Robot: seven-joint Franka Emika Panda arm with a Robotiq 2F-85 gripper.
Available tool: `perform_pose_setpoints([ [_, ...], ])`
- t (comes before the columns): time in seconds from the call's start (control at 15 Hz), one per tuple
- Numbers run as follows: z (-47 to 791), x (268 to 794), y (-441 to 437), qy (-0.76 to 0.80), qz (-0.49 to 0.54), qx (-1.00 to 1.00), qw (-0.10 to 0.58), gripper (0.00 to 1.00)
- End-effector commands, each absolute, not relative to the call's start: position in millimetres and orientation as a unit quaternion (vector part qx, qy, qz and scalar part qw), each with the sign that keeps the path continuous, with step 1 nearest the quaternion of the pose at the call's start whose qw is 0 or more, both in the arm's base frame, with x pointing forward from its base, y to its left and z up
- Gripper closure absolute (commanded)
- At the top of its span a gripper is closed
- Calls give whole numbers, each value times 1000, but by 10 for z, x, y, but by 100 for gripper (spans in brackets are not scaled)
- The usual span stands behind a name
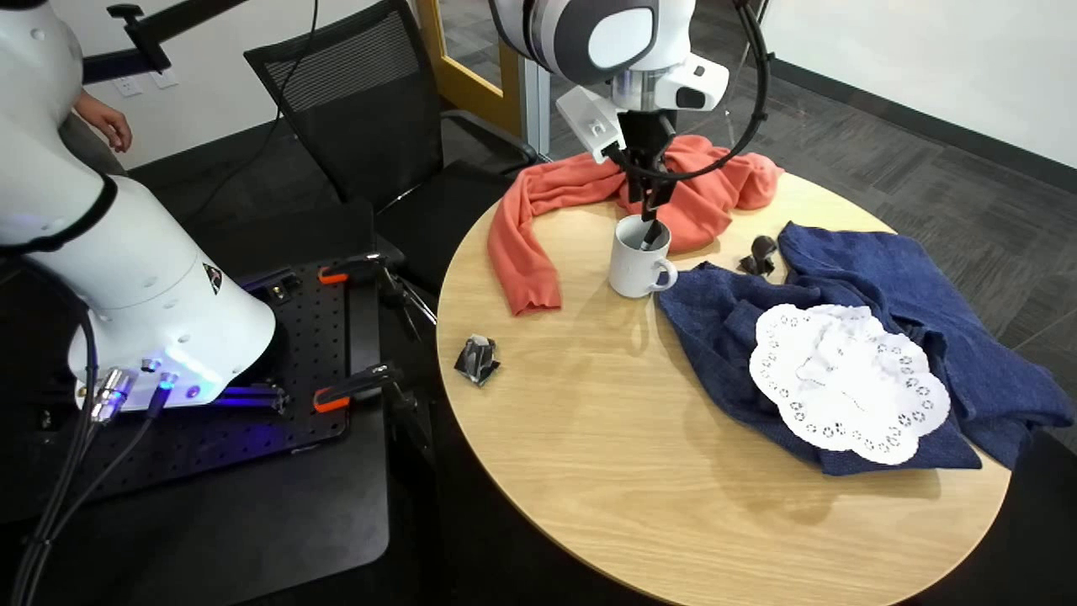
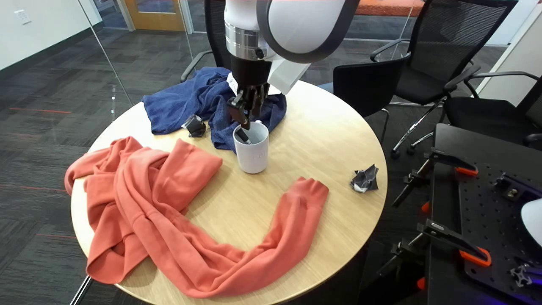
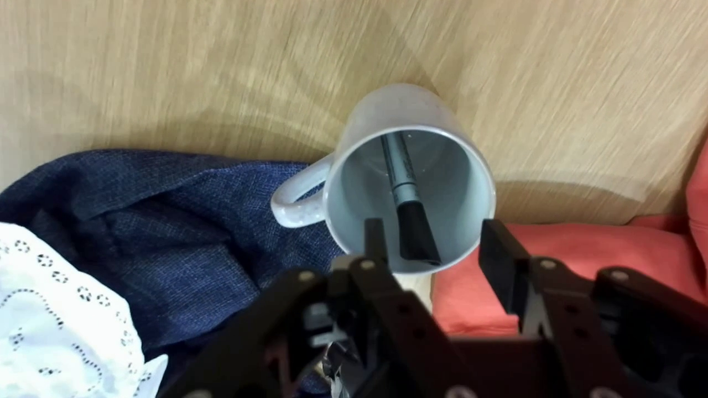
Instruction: Remove the marker from the mug and place it on the table
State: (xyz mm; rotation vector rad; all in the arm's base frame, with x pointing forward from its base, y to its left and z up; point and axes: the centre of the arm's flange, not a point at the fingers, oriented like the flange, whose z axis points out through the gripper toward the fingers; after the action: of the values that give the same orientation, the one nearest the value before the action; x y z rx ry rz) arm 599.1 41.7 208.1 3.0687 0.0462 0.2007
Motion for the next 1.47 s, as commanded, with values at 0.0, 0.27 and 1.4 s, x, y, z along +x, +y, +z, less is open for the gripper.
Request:
perform_pose_setpoints([
  [0.0, 2008, 6114, 379, 17, 66, 997, 34, 49],
  [0.27, 1884, 6161, 338, 11, 56, 998, 35, 53],
  [1.4, 1555, 6309, 363, 22, 40, 999, 25, 62],
])
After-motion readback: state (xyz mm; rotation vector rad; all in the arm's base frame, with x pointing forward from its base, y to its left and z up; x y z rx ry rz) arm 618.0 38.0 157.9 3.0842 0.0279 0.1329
